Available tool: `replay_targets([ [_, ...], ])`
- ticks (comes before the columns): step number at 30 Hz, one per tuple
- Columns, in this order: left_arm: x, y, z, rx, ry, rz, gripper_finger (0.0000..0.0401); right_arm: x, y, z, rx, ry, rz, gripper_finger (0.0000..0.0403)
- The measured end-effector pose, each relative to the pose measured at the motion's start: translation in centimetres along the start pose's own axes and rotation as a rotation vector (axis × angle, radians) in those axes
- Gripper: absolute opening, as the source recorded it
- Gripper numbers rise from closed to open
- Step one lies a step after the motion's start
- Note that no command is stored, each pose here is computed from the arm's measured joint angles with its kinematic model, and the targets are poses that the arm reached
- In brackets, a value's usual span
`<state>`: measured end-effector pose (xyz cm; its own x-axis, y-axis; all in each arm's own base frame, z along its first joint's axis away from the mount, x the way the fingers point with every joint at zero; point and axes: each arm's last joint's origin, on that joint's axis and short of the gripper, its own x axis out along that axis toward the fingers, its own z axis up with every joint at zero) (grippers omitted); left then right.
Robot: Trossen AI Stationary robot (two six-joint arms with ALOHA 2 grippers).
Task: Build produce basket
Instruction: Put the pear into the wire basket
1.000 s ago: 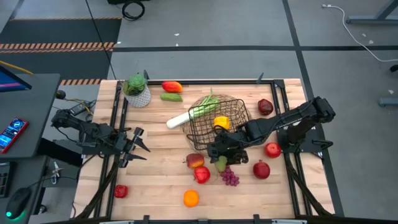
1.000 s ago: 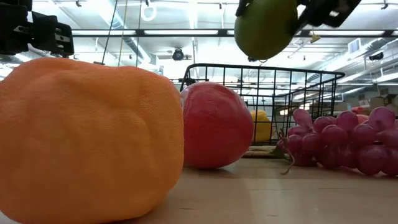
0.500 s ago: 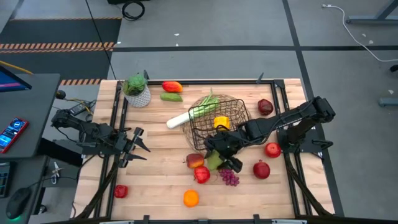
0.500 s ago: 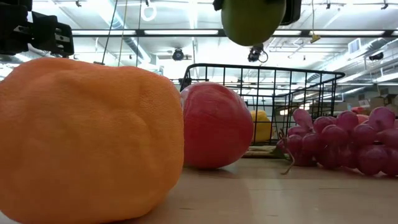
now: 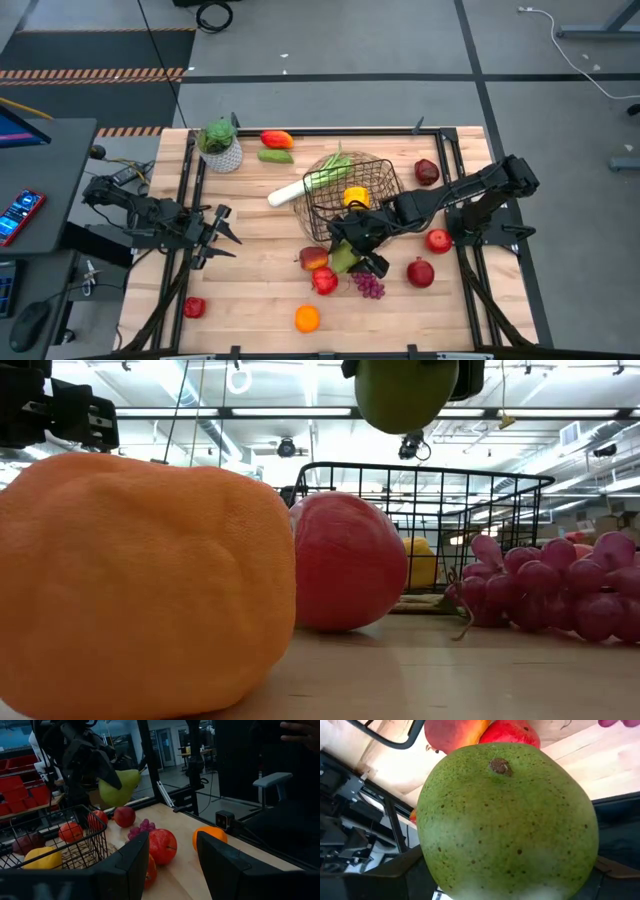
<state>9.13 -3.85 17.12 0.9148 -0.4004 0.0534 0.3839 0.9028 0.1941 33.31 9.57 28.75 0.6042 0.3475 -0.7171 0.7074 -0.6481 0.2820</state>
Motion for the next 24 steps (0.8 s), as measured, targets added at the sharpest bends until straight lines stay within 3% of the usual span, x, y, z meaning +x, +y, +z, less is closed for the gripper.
replay_targets([
  [4,0.00,0.00,-0.01,0.000,0.001,0.000,0.0172,0.00,0.07,-0.19,-0.113,0.020,0.007,0.0323],
  [10,0.00,0.00,0.00,0.000,0.001,0.000,0.0172,0.00,0.13,-0.23,-0.425,0.024,0.015,0.0323],
  [14,0.00,0.00,0.00,0.000,0.000,0.000,0.0172,-0.07,0.45,0.03,-0.711,0.013,0.022,0.0323],
  [20,0.00,0.00,0.00,0.000,0.001,0.000,0.0172,-0.16,0.92,0.36,-1.277,-0.033,0.041,0.0323],
  [24,0.00,0.00,0.00,0.000,0.001,0.000,0.0172,-0.17,0.94,0.37,-1.580,-0.046,0.038,0.0324],
])
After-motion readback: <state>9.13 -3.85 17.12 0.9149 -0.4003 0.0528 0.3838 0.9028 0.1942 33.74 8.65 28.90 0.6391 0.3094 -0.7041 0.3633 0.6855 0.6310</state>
